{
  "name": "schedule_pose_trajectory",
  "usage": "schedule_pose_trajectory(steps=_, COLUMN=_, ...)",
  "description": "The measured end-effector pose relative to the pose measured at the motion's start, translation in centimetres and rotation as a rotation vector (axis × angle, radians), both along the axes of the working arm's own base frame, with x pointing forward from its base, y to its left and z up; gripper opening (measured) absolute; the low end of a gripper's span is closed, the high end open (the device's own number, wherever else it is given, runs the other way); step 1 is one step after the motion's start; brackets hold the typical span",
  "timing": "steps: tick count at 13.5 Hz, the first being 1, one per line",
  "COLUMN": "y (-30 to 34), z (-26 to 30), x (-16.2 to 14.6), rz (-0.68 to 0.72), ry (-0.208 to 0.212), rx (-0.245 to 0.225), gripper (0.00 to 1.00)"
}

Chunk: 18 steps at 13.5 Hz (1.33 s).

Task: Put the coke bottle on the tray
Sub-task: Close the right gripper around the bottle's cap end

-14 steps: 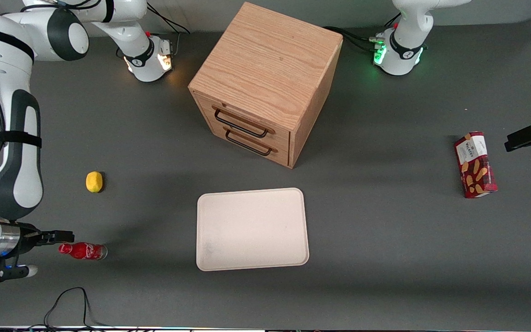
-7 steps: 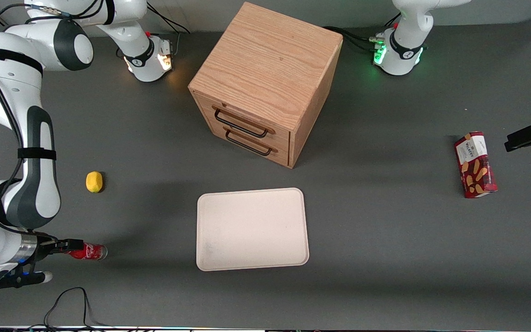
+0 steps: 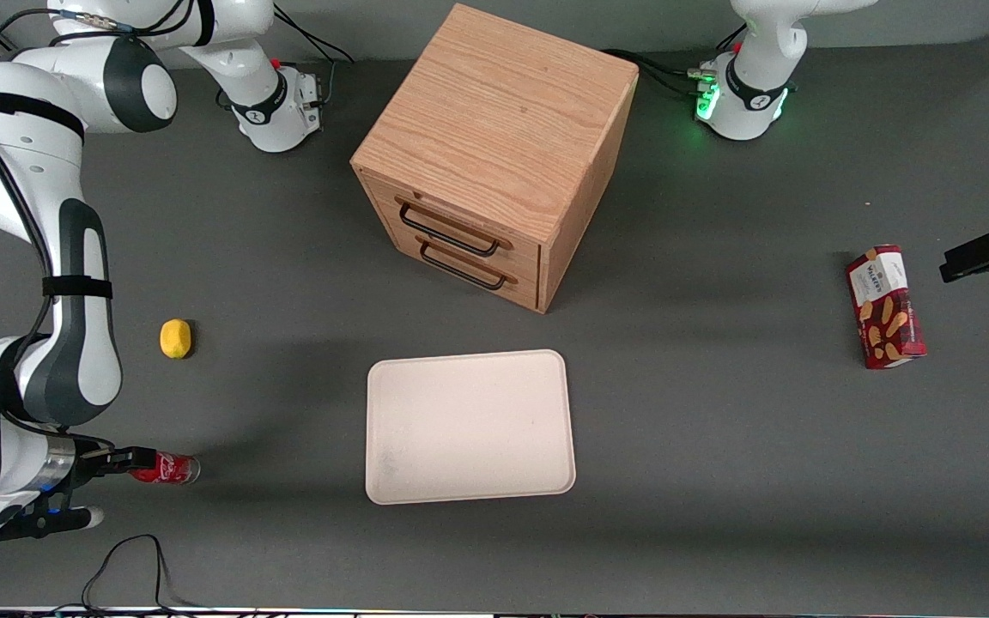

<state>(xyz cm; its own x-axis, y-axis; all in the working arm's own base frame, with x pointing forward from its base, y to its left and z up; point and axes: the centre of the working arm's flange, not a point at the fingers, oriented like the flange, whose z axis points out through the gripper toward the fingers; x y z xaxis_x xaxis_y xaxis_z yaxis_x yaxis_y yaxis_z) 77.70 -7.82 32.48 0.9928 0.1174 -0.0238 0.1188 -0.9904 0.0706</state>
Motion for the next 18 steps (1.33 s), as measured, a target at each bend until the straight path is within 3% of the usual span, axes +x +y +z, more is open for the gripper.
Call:
schedule_pose_trajectory(steps=1, y=0.0, z=0.0, x=0.0, rz=0.000, ry=0.000, rx=0.000, gripper=0.68)
schedule_pose_trajectory(steps=3, y=0.0, z=0.1, x=0.0, rz=0.000, ry=-0.001, rx=-0.001, gripper=0.63)
schedule_pose_trajectory(steps=6, y=0.1, z=0.2, x=0.0, rz=0.002, ry=-0.002, rx=-0.001, gripper=0.31)
schedule_pose_trajectory(steps=11, y=0.6, z=0.2, x=0.1, rz=0.010, ry=0.000, rx=-0.005, gripper=0.31)
schedule_pose_trajectory(steps=15, y=0.6, z=1.0, x=-0.6, rz=0.004, ry=0.060, rx=-0.002, gripper=0.31)
schedule_pose_trajectory(steps=18, y=0.9, z=7.5, x=-2.2, rz=-0.005, ry=0.091, rx=0.000, gripper=0.31)
